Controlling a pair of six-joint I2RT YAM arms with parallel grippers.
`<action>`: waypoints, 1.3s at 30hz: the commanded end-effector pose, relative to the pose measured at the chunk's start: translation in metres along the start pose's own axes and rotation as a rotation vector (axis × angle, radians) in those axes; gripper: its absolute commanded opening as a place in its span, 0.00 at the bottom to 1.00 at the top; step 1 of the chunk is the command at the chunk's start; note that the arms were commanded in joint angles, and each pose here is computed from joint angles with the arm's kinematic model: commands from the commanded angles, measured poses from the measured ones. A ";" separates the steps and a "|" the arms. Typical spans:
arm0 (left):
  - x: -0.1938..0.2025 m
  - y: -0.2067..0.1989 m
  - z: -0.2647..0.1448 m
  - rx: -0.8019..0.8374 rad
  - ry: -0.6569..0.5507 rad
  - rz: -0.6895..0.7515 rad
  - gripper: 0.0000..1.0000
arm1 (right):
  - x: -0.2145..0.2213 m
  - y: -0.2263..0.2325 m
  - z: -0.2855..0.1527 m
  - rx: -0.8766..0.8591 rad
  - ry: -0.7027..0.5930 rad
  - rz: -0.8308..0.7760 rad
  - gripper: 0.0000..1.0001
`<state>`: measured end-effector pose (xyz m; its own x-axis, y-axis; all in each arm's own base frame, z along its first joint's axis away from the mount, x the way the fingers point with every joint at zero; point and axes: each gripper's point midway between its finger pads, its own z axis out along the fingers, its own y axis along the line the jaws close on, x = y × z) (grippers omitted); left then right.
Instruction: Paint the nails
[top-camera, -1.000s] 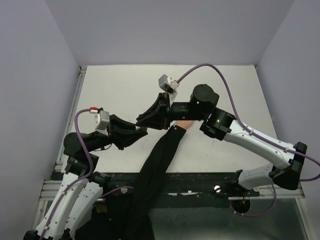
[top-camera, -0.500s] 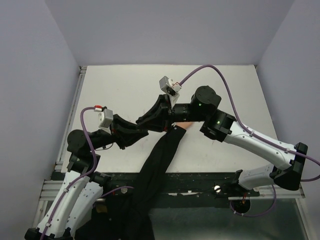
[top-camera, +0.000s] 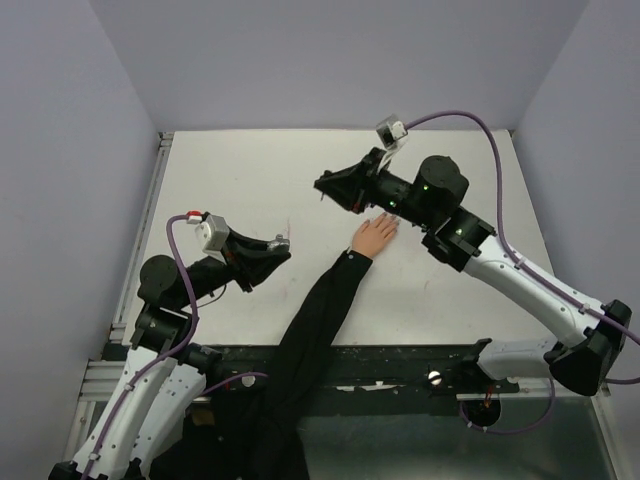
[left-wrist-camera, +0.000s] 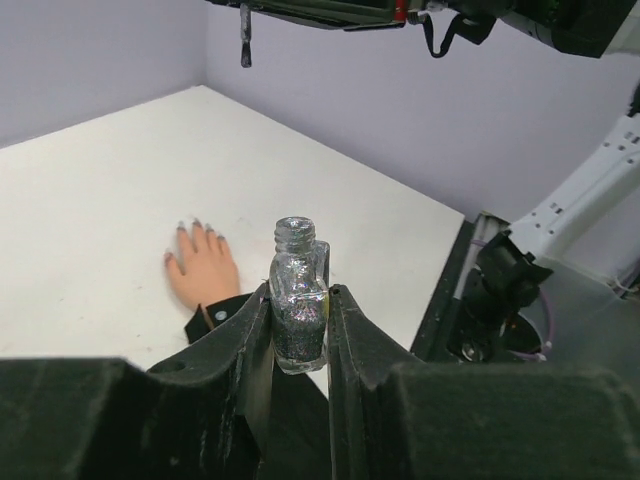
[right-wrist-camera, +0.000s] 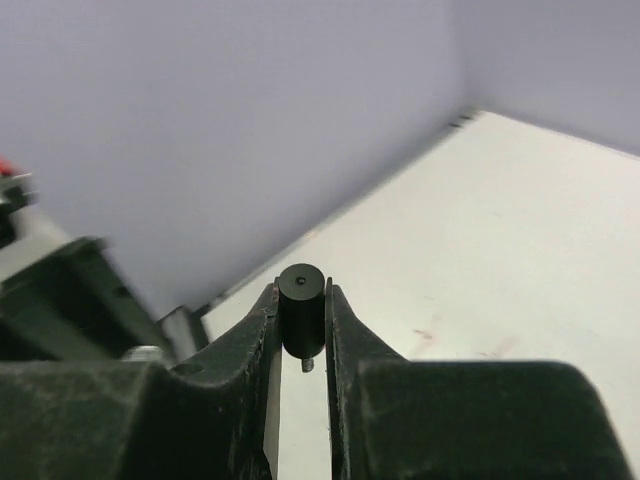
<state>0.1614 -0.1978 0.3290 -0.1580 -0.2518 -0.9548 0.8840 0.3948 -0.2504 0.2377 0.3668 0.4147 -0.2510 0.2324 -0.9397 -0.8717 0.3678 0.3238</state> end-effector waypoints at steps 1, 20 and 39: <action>-0.015 0.028 -0.007 -0.194 -0.041 0.083 0.00 | 0.004 -0.091 -0.030 0.289 -0.042 0.081 0.01; -0.006 0.044 -0.007 -0.251 -0.004 0.095 0.00 | 0.121 -0.303 -0.157 0.681 -0.086 0.229 0.01; -0.001 0.051 -0.002 -0.256 0.022 0.088 0.00 | 0.204 -0.360 -0.175 0.839 -0.014 0.315 0.01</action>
<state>0.2057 -0.1773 0.2960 -0.1600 -0.1770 -0.9711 0.7495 0.6184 -0.2362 0.4148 0.1351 0.0876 -0.4653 0.4208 -0.7787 -0.2043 0.8050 0.5571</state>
